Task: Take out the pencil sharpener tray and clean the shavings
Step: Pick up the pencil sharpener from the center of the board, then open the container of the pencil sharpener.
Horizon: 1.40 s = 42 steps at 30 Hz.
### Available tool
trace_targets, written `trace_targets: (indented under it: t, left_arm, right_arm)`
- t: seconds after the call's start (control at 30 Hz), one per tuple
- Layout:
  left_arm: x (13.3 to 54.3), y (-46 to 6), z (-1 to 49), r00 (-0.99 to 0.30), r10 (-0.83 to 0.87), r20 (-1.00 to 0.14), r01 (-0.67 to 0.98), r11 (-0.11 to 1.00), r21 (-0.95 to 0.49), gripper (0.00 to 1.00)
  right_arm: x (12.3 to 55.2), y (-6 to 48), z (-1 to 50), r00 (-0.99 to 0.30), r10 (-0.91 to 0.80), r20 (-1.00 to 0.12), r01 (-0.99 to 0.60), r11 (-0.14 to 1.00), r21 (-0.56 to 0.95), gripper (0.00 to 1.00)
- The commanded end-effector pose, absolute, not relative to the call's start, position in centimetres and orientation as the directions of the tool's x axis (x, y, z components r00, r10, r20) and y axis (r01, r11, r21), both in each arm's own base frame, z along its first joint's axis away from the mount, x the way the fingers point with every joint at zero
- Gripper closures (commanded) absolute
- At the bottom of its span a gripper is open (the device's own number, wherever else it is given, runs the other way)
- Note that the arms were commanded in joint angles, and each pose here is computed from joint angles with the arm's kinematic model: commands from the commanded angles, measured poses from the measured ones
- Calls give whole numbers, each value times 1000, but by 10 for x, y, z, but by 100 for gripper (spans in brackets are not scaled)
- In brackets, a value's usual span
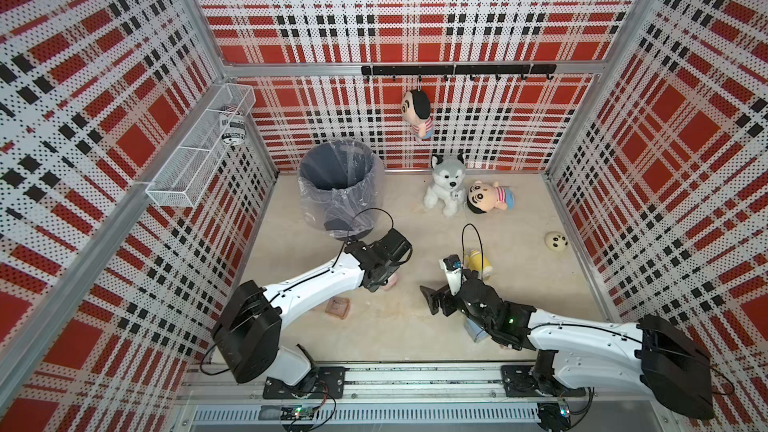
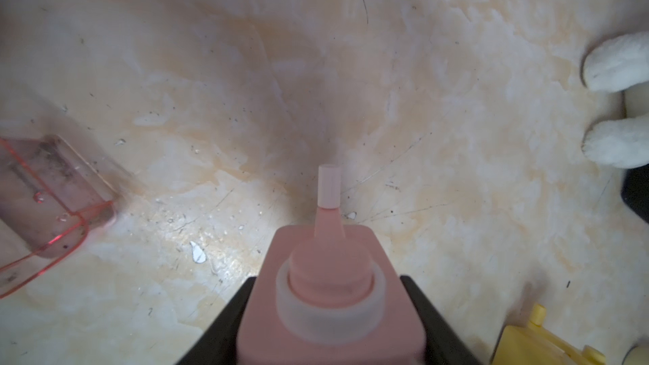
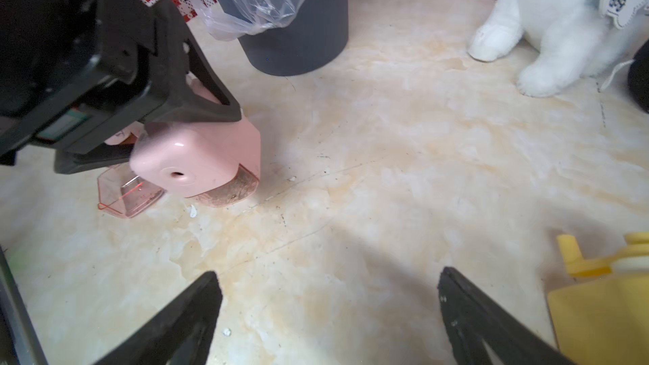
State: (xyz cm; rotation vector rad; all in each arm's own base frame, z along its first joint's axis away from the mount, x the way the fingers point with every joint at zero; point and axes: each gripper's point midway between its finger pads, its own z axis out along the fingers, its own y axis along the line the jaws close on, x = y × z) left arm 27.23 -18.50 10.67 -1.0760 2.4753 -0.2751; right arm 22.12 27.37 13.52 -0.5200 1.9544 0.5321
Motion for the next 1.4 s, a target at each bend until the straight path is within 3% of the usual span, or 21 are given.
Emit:
trace_targets:
  t: [0.0, 0.57, 0.73, 0.97, 1.2, 1.37]
  left_arm:
    - [282, -186, 118, -600, -751, -275, -635, 656, -408, 42]
    - [282, -176, 119, -612, -761, -215, -645, 638, -421, 39]
    - [282, -173, 122, -610, -759, -227, -641, 642, -421, 38]
    - [282, -175, 121, -623, -749, -227, -633, 653, -417, 38]
    - [282, -175, 120, -628, -744, -227, -631, 658, -411, 38]
    - [281, -175, 120, -630, -744, -224, -631, 658, -411, 38]
  right_arm:
    - [224, 283, 146, -312, -84, -947, -588, 799, 123, 0]
    - [207, 366, 108, -119, -275, -954, -737, 669, -101, 1]
    - [210, 378, 108, -73, -293, -953, -748, 649, -142, 10]
    - [219, 389, 101, -37, -341, -939, -726, 655, -210, 11]
    - [230, 393, 98, -26, -363, -932, -686, 685, -248, 23]
    - [234, 396, 96, -27, -365, -931, -675, 693, -253, 25]
